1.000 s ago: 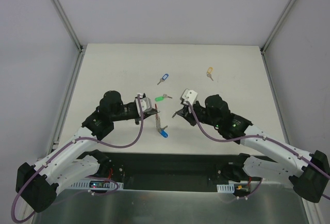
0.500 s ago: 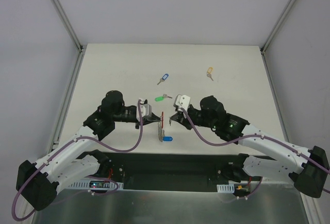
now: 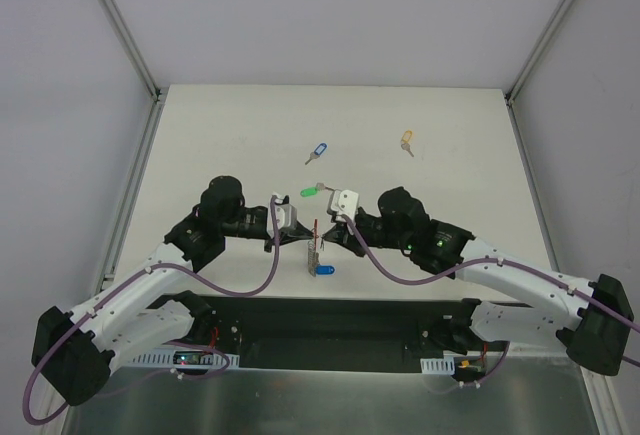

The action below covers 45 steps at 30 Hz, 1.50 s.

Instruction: Put the keys on the keyring

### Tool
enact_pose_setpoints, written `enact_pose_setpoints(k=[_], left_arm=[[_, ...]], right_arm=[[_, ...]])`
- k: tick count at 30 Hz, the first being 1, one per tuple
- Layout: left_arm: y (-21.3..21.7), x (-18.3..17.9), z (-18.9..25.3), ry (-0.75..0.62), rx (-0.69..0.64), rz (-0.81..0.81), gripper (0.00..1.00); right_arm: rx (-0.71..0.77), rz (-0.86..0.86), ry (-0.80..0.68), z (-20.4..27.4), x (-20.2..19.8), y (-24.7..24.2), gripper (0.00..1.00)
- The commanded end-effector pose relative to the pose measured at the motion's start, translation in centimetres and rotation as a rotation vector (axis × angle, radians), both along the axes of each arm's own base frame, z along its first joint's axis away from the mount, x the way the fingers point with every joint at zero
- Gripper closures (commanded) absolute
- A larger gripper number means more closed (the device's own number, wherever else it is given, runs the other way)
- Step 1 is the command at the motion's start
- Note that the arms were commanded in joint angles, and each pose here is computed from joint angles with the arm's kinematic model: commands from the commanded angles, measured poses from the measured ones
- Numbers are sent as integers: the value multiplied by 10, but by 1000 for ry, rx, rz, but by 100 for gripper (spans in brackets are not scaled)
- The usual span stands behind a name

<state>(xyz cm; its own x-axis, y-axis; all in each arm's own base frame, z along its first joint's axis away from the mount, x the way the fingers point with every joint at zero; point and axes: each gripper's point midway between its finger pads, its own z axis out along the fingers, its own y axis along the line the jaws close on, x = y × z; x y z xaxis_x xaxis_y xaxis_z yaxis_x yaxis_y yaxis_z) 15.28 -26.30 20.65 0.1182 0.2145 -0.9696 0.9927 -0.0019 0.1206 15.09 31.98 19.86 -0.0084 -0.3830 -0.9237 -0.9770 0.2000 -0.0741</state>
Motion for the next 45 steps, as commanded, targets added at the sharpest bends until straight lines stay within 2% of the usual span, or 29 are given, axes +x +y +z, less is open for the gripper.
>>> enact_pose_setpoints(k=[1,45], left_arm=[[-8,-3,24,-69,-51,-54,100],[-7,6,23,-90,-40,8,100]], right_arm=[[72,42,-51,26,-1,12,99],[58,63,-29,19,-11,6,99]])
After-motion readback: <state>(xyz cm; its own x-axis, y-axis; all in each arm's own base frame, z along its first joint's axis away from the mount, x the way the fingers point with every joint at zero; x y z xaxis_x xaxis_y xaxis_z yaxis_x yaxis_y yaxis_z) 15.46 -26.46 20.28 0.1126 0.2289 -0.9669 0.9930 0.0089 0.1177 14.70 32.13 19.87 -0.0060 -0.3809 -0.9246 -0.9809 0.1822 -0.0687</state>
